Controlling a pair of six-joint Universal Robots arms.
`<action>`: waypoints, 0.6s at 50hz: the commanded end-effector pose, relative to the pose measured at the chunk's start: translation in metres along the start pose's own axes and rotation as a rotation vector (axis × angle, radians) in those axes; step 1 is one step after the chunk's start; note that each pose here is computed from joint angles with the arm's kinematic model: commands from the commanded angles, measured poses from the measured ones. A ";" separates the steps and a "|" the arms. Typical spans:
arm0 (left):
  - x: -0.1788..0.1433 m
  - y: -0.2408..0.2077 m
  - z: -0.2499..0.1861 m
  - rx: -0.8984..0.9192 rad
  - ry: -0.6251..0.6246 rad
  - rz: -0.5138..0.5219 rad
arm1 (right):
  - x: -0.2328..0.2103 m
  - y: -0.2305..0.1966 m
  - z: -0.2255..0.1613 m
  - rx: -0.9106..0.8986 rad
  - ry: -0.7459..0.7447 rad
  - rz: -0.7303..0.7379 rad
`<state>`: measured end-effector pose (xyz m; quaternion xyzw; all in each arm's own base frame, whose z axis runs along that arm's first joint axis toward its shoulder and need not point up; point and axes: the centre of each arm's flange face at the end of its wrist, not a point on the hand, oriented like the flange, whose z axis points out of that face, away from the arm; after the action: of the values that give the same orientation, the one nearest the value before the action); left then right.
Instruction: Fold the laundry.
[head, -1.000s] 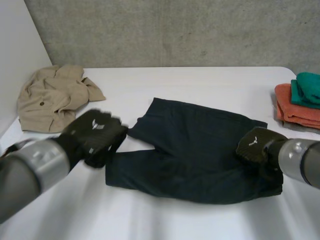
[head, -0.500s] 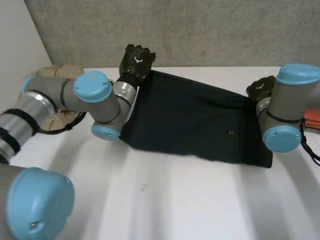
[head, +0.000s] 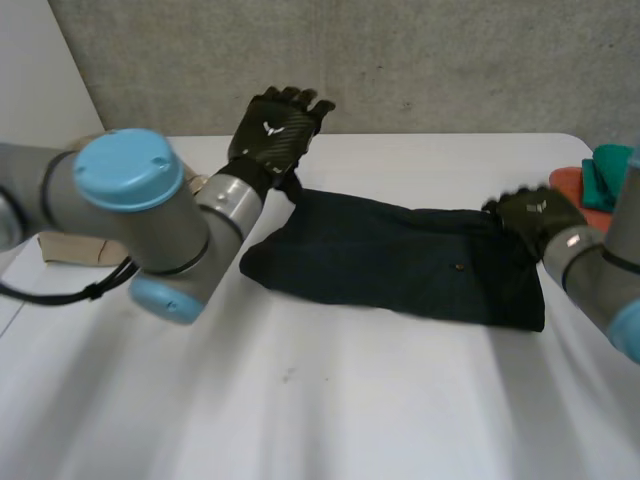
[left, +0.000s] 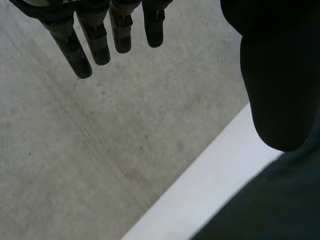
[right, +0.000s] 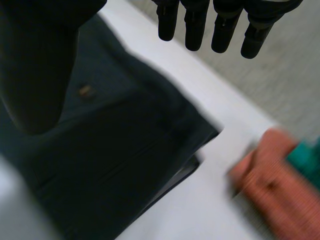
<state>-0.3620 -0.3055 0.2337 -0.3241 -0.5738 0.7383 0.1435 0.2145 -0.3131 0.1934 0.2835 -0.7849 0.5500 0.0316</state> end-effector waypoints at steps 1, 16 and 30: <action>-0.007 0.008 -0.028 -0.073 -0.010 -0.052 | -0.002 0.034 0.000 -0.083 -0.038 0.091; -0.010 0.004 -0.038 -0.071 -0.023 -0.149 | 0.040 0.048 0.018 -0.022 0.223 -0.124; -0.027 -0.022 -0.051 -0.023 -0.063 -0.140 | -0.055 -0.039 -0.008 0.403 0.033 -0.610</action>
<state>-0.3176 -0.2782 0.2493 -0.2662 -0.6113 0.7242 0.1759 0.1776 -0.3348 0.1946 0.3882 -0.6606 0.5893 0.2561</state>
